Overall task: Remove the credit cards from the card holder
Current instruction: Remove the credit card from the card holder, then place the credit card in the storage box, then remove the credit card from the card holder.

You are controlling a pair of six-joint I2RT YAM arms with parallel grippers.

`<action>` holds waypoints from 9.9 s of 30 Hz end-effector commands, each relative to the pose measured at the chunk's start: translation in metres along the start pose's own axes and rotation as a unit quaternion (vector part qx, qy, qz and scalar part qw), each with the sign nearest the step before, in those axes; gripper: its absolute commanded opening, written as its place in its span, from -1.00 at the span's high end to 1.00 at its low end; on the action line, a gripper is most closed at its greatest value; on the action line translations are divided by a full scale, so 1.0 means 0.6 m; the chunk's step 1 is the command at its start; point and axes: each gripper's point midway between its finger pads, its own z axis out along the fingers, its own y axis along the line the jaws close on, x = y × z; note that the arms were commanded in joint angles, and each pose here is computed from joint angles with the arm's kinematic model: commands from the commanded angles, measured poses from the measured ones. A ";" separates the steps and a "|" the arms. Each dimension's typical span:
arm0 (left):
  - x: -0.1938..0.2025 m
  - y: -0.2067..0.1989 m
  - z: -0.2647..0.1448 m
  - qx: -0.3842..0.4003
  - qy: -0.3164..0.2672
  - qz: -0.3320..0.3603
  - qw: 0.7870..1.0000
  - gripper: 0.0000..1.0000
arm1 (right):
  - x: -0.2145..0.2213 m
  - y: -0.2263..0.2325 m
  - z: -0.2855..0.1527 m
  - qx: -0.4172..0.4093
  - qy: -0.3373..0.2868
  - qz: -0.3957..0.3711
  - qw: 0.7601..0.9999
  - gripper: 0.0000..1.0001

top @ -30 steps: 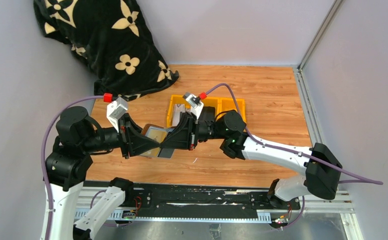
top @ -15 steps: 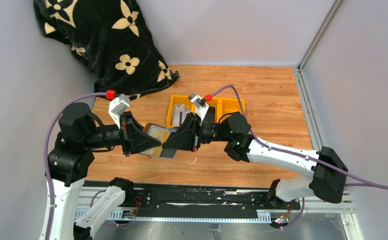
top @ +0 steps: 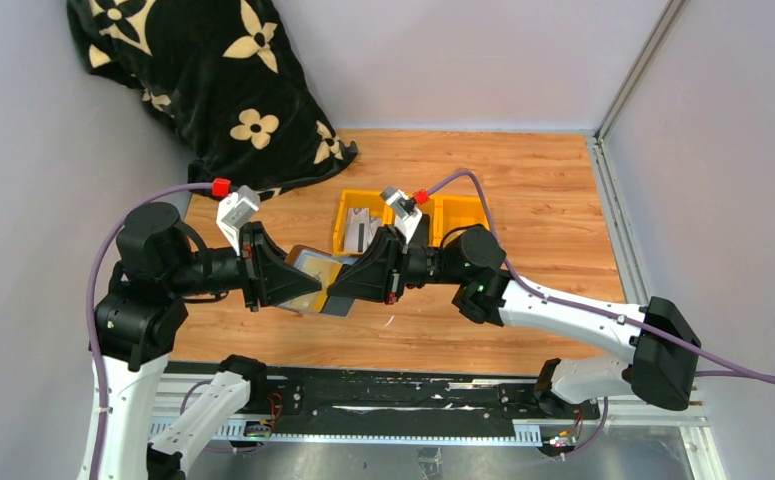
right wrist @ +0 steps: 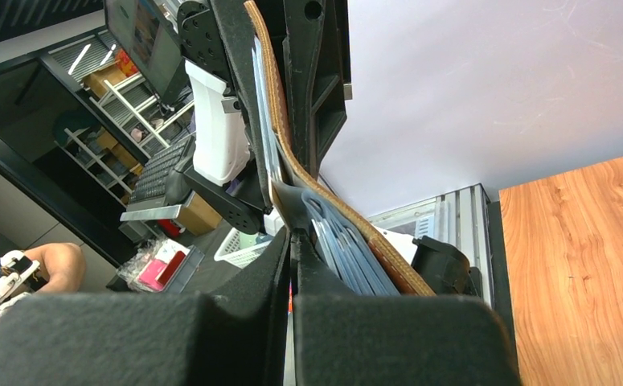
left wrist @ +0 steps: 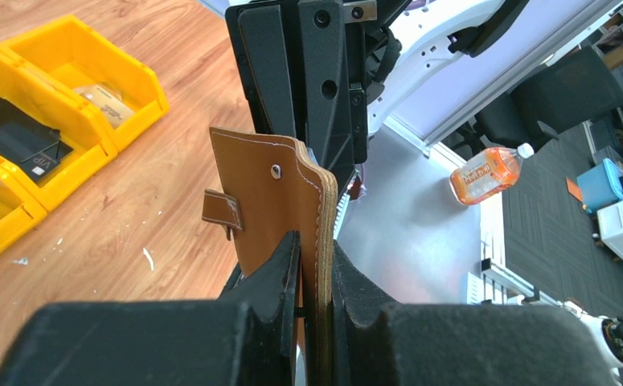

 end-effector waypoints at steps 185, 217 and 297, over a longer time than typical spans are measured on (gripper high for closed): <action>0.097 -0.012 -0.054 -0.012 0.063 0.241 0.968 1.00 | 0.031 0.029 0.056 0.006 0.286 -0.263 0.921 0.98; 0.096 -0.025 -0.065 -0.033 0.050 0.221 0.973 0.58 | -0.030 0.018 0.005 0.042 0.162 -0.211 0.963 0.97; 0.133 0.016 -0.047 -0.013 0.108 0.188 0.976 1.00 | 0.119 -0.001 -0.021 0.008 0.451 -0.210 0.868 -0.11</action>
